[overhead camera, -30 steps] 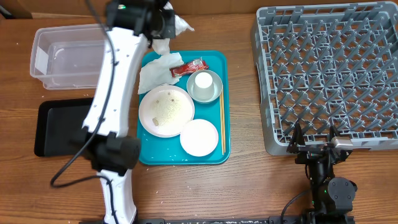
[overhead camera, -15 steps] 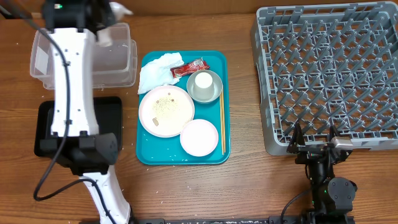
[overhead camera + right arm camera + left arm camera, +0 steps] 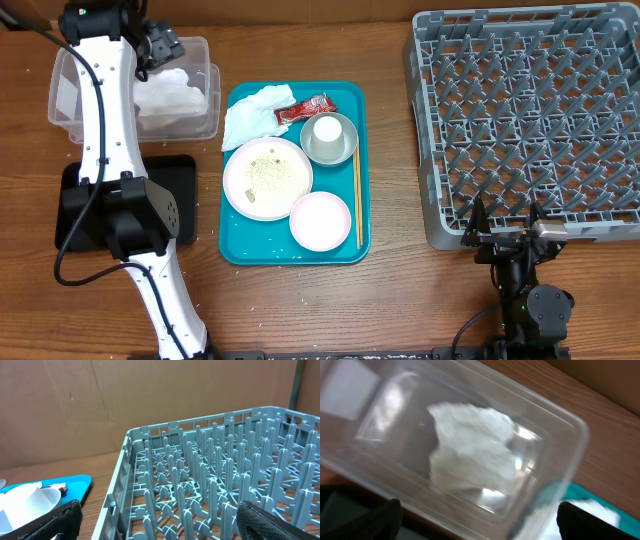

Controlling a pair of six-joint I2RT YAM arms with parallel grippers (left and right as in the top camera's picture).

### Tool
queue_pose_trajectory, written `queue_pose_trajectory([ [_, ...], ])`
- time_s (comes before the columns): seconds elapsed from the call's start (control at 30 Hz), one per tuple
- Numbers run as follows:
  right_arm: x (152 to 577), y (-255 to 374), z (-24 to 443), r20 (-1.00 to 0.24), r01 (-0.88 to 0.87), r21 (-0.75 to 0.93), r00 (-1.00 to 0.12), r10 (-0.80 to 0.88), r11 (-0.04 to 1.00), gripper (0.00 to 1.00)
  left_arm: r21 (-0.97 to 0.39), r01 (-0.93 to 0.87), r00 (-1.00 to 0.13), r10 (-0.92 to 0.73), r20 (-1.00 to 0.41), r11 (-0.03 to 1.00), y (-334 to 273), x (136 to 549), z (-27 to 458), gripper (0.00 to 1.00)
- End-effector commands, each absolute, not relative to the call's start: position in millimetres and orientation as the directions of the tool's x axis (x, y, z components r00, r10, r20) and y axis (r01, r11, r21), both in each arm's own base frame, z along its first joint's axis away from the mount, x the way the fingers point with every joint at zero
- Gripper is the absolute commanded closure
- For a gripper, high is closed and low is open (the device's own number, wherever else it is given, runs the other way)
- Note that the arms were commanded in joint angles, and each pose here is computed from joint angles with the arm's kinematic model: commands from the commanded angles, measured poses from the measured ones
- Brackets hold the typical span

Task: Sort waste into correct bins and load items into the dishwasher
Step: 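Carry the napkin left and drop it into the clear bin, then reach the left gripper back and grasp the red snack wrapper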

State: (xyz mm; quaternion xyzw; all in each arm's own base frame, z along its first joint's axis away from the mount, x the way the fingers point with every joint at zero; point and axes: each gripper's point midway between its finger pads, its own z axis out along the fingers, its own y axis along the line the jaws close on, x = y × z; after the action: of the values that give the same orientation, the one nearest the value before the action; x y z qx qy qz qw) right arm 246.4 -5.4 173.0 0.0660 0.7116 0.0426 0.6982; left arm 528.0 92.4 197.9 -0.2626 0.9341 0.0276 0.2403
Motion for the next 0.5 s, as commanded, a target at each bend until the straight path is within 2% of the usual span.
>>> queue_pose_trajectory([
  [0.0,246.4,-7.1,170.7,-0.989,0.043,0.15,-0.013,0.15,0.988,0.0,-0.344,-0.153,-0.838,-0.306,-0.451,0.926,5.9,531.4,234.6,0.0],
  [0.03,246.4,-7.1,170.7,-0.989,0.043,0.15,-0.013,0.15,0.988,0.0,-0.412,-0.022,-0.861,-0.227,-0.455,0.911,-24.9,529.3,241.2,0.04],
  [0.1,246.4,-7.1,170.7,-0.989,0.043,0.15,-0.013,0.15,0.988,0.0,-0.451,0.128,-0.872,-0.116,-0.476,0.883,-58.8,524.3,246.2,0.1],
  [0.17,246.4,-7.1,170.7,-0.989,0.043,0.15,-0.013,0.15,0.988,0.0,-0.426,0.221,-0.873,-0.017,-0.487,0.878,-82.8,518.2,242.3,0.12],
  [0.37,246.4,-7.1,170.7,-0.989,0.043,0.15,-0.013,0.15,0.988,0.0,-0.17,0.224,-0.899,0.137,-0.415,0.96,-107.5,509.7,200.4,0.12],
  [0.47,246.4,-7.1,170.7,-0.989,0.043,0.15,-0.013,0.15,0.988,0.0,-0.108,0.235,-0.916,0.183,-0.357,0.966,-116.2,506.1,175.7,0.12],
])
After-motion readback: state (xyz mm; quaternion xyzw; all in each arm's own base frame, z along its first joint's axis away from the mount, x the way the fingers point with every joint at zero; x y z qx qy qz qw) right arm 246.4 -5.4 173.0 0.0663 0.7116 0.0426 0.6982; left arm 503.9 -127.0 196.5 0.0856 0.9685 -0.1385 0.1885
